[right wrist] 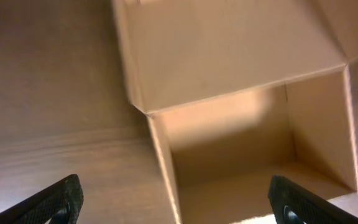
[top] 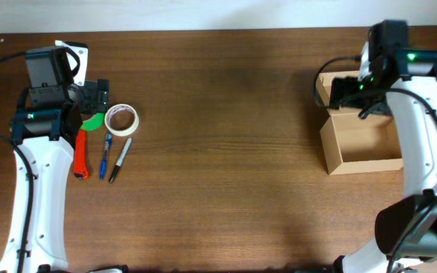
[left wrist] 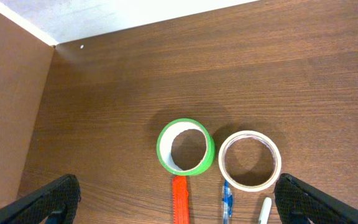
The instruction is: Pack container
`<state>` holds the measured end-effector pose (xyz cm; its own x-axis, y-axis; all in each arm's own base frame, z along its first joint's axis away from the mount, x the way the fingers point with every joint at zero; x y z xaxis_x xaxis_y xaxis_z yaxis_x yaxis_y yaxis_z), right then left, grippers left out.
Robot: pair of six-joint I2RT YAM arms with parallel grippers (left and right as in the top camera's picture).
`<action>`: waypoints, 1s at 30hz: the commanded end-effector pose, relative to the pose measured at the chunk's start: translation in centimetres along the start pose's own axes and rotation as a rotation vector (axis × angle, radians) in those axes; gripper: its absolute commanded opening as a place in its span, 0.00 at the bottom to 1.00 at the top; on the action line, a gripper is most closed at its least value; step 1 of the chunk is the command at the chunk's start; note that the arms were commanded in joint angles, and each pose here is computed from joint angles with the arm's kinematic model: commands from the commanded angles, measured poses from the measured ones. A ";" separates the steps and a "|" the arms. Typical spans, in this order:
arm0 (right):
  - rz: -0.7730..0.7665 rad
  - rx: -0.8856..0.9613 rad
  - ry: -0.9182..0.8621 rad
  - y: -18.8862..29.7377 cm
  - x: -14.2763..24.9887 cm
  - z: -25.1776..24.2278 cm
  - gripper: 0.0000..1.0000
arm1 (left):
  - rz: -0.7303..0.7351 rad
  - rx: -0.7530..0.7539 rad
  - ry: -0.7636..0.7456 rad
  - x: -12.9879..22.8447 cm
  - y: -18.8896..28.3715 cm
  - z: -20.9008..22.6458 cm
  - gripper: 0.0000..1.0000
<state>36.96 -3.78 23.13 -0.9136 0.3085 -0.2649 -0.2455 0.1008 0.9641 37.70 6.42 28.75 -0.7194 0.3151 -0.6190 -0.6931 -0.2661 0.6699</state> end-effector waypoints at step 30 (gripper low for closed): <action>0.110 -0.069 0.030 -7.9 3.0 4.1 0.04 | -0.011 0.001 -0.011 -0.4 0.0 0.3 1.00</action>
<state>35.47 -0.98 12.14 -0.9575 0.2766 -0.0821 -0.0801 0.0187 0.9966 37.72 6.42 28.72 -0.7197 0.3155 -0.6185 -0.6927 -0.2657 0.6705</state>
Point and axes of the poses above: each gripper's point midway between its finger pads, its own y axis back along the fingers, its own z axis along the line the jaws close on, x = y × z, the point moved 5 cm from there along y, back along the fingers, and after that the axes turned 8 degrees about -y, right-handed, at the moved point
